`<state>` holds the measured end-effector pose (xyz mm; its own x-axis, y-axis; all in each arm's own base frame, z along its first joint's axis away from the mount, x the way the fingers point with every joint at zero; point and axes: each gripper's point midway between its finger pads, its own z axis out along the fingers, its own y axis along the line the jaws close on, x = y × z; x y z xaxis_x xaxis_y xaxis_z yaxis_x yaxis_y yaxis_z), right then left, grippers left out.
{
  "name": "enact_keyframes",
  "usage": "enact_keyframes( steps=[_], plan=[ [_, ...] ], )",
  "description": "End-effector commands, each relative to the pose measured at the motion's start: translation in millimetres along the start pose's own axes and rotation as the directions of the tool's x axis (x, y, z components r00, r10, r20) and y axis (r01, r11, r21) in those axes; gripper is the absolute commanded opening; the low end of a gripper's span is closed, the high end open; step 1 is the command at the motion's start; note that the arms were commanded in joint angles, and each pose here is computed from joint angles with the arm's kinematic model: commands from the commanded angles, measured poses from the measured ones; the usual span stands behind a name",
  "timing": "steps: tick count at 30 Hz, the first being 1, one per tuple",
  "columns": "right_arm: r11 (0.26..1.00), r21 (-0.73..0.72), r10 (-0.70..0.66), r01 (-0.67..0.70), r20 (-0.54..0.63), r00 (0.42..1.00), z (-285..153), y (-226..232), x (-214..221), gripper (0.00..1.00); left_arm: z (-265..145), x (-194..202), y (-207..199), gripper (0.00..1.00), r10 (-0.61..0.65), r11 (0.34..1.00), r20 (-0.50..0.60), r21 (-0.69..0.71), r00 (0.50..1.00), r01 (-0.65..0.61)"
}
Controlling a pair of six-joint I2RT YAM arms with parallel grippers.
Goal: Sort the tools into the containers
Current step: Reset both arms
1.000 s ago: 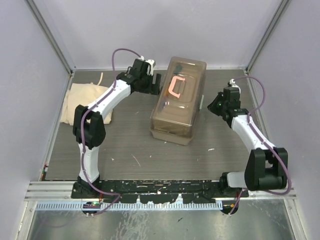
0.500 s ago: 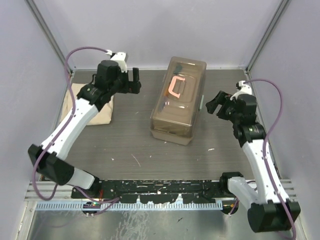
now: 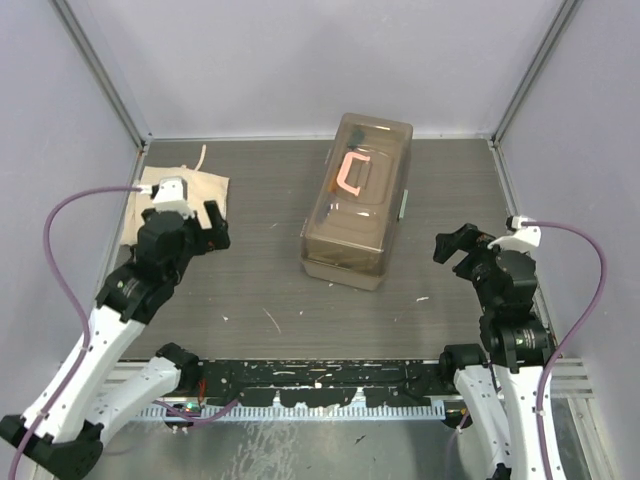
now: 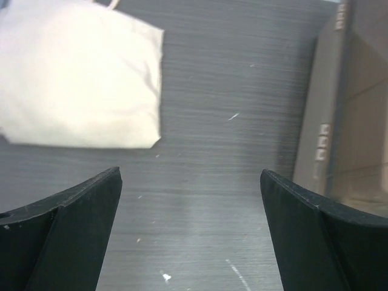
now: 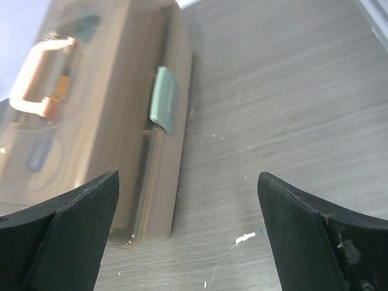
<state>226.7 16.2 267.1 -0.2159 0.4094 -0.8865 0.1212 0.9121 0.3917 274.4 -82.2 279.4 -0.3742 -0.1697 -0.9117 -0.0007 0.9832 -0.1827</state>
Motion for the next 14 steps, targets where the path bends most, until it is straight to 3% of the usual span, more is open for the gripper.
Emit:
enact_keyframes(
  steps=[1, 14],
  plan=[
    [0.995, 0.069, 0.068, -0.068, 0.002, 0.998, 0.2, -16.1, 14.9, 1.0, -10.0, 16.2, 40.8, 0.98, 0.008, 0.99, 0.067, -0.144, 0.998, 0.002],
    [0.996, 0.058, 0.068, -0.068, -0.003, 0.998, 5.2, -15.5, 19.9, 1.0, -25.3, 36.2, 73.1, 0.98, 0.07, 0.966, 0.053, -0.252, 0.996, -0.055]
  ],
)
